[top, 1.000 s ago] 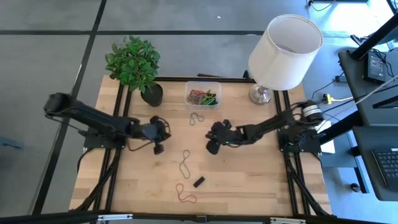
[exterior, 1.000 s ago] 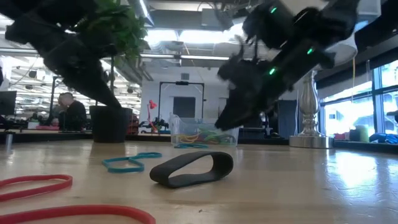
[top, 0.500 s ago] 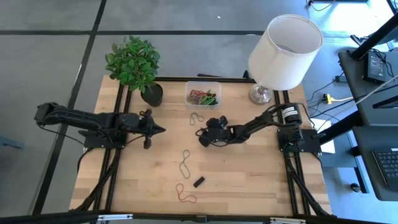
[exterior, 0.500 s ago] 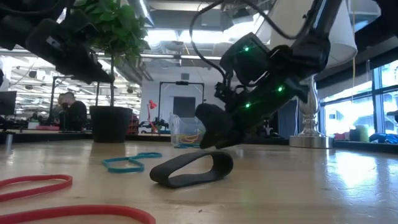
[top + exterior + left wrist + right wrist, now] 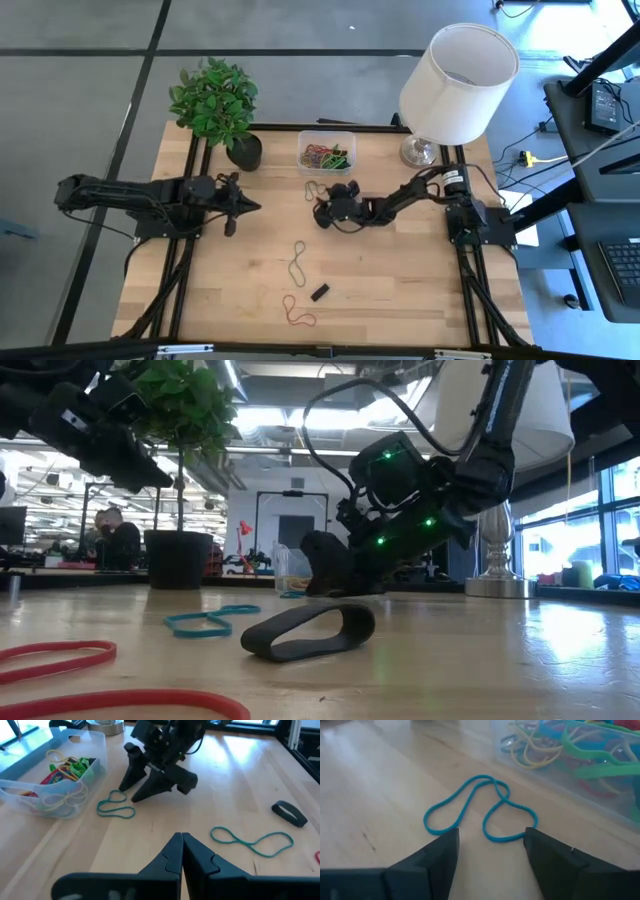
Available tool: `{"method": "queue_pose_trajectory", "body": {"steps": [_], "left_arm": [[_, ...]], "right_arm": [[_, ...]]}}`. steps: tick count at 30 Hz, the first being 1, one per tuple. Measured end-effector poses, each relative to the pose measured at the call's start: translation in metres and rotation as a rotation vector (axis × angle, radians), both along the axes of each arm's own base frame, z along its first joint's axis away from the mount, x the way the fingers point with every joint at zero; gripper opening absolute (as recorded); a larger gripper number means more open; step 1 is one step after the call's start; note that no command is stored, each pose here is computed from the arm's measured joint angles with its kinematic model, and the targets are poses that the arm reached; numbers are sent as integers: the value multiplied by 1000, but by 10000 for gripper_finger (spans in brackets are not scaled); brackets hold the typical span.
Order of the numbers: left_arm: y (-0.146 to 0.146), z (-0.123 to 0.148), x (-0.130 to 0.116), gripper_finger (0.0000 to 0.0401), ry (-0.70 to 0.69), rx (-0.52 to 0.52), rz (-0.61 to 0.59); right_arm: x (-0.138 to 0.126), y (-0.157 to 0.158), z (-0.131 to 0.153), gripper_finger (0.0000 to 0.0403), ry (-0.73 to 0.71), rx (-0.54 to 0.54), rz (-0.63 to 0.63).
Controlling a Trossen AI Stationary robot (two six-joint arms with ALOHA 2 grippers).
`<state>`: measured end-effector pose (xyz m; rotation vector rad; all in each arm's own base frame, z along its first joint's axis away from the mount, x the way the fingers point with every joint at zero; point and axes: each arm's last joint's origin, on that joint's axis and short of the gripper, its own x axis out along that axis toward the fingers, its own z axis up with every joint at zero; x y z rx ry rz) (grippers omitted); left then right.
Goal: Pick and place rubber bands into bin
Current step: Put the blue rubber band into the transparent bin
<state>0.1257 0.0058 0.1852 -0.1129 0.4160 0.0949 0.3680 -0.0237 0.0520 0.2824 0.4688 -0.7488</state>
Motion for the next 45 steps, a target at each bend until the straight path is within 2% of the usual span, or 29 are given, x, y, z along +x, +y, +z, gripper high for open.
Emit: {"method": "queue_pose_trajectory", "body": {"steps": [5, 13, 15, 20, 23, 27, 35, 41, 45], "left_arm": [[0, 1, -1, 2, -4, -8, 1], [0, 1, -2, 2, -10, -30, 11], [0, 1, -2, 2, -9, -31, 11], [0, 2, -1, 2, -17, -30, 11], [0, 1, -1, 2, -14, -5, 3], [0, 1, -1, 2, -13, 19, -8], [0, 1, -1, 2, -12, 21, -8], [0, 2, -1, 2, -12, 25, -2], [0, 2, -1, 2, -12, 25, 1]], "right_arm": [[-1, -4, -1, 191, 26, -25, 10], [-2, -5, -2, 39, 34, -29, 0], [-2, -5, -2, 12, 32, -27, -1], [0, 2, 6, 18, -26, -6, 16], [1, 10, 20, 8, -39, 17, 79], [4, 28, 61, 6, -121, -42, 176], [0, 33, 144, 2, -263, -207, 204], [18, 10, 199, 2, -211, -405, 199], [31, -19, 214, 1, -65, -438, 164]]}}
